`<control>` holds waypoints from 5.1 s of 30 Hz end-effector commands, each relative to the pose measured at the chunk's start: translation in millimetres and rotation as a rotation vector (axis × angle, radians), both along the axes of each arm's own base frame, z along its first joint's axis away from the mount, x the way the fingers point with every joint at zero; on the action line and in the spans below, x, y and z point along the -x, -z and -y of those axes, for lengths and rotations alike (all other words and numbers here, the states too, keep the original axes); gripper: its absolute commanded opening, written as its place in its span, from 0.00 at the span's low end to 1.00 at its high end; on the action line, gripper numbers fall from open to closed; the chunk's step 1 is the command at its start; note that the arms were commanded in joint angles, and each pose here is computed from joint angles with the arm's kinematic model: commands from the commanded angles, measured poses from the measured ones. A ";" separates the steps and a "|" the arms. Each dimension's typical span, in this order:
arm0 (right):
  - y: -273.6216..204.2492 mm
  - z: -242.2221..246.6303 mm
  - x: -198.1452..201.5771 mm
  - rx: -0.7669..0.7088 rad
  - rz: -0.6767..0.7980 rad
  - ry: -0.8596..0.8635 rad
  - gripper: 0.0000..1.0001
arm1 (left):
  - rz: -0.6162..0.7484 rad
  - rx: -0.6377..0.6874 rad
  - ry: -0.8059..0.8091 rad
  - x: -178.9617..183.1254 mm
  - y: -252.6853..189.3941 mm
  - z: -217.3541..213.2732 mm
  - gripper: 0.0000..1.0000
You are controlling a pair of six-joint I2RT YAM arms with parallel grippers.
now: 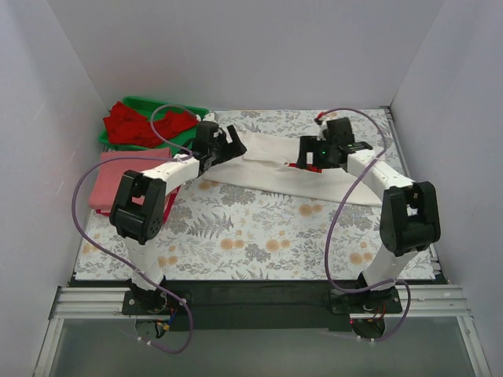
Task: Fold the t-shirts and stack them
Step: Fold the tshirt
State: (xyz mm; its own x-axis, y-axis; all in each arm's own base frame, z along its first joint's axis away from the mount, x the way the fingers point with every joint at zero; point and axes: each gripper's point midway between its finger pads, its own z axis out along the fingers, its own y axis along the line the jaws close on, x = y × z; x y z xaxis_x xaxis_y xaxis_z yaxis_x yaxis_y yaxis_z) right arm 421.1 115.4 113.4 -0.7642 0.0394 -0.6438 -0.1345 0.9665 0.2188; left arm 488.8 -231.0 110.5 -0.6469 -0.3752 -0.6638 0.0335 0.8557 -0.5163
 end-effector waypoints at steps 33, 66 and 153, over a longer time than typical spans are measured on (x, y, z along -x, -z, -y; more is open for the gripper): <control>22.5 -183.1 -164.8 -0.173 0.352 -0.075 0.98 | -0.186 0.046 -0.102 55.4 66.1 -48.3 0.86; -15.6 -38.6 -86.7 -0.271 0.191 -0.250 0.93 | -0.089 0.112 0.078 -8.1 30.2 18.7 0.87; 11.1 -2.0 -113.5 -0.158 0.133 0.099 0.98 | -0.159 0.001 0.044 4.8 61.6 -0.8 0.86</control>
